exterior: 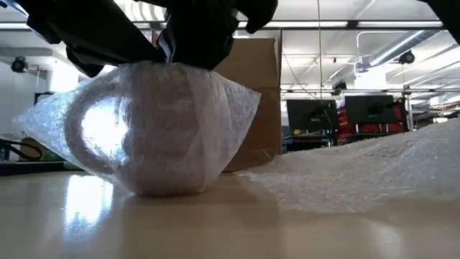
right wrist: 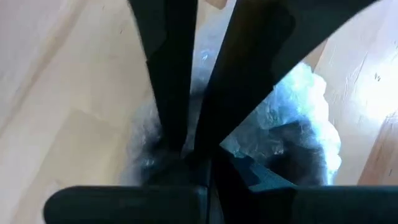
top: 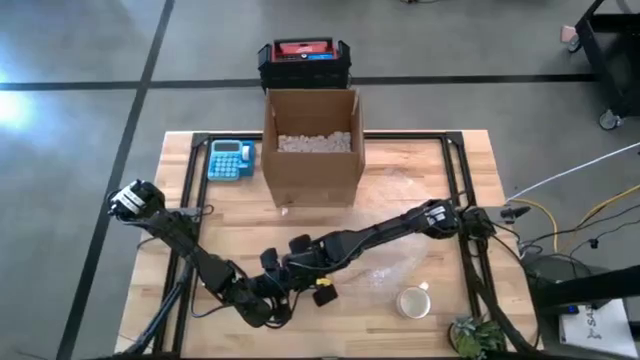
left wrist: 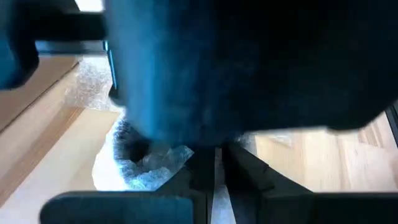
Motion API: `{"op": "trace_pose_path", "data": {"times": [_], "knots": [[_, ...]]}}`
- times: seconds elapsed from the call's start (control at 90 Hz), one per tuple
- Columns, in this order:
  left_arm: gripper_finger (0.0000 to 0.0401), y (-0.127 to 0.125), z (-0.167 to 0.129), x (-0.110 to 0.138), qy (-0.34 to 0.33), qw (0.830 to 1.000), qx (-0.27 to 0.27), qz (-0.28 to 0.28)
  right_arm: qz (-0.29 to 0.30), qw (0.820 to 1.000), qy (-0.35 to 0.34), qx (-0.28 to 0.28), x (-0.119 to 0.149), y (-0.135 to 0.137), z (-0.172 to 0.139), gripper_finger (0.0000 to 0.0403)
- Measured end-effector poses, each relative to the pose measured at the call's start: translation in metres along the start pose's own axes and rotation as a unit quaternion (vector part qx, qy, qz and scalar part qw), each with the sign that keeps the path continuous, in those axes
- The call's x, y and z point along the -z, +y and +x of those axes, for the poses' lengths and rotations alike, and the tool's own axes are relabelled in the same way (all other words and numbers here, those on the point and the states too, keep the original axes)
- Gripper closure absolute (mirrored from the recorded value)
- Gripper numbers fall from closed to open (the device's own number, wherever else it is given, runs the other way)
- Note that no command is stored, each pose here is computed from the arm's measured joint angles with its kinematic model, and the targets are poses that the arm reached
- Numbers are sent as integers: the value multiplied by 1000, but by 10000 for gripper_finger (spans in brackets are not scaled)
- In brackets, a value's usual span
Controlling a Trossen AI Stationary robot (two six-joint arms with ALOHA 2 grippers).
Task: Wrap mug
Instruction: Wrap the purple mug with transparent bubble wrap
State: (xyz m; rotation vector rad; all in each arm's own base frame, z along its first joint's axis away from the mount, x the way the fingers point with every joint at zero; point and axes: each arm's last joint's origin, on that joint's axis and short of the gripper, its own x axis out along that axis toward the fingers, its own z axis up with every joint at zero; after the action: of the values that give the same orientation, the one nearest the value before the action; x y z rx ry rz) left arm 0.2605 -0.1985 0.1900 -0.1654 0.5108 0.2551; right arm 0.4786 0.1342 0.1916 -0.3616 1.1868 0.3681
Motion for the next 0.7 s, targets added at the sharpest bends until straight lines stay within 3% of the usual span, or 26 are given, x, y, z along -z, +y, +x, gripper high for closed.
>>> {"op": "trace_pose_path", "data": {"times": [0.178, 0.267, 0.533, 0.7], "knots": [[381, 0, 0, 0, 1, 1000, 3, -1, 6, 1000, -22, 5, -5, 0, -45, 403], [381, 0, 0, 0, 1, 1000, 3, -1, 12, 999, -42, 9, -8, -2, -49, 403], [381, -1, -1, 1, 4, 1000, 7, -1, 18, 998, -51, -13, -8, 0, -7, 403], [381, -1, -1, 0, -1, 1000, 3, -1, 23, 999, -14, -22, 2, 1, 27, 403]]}}
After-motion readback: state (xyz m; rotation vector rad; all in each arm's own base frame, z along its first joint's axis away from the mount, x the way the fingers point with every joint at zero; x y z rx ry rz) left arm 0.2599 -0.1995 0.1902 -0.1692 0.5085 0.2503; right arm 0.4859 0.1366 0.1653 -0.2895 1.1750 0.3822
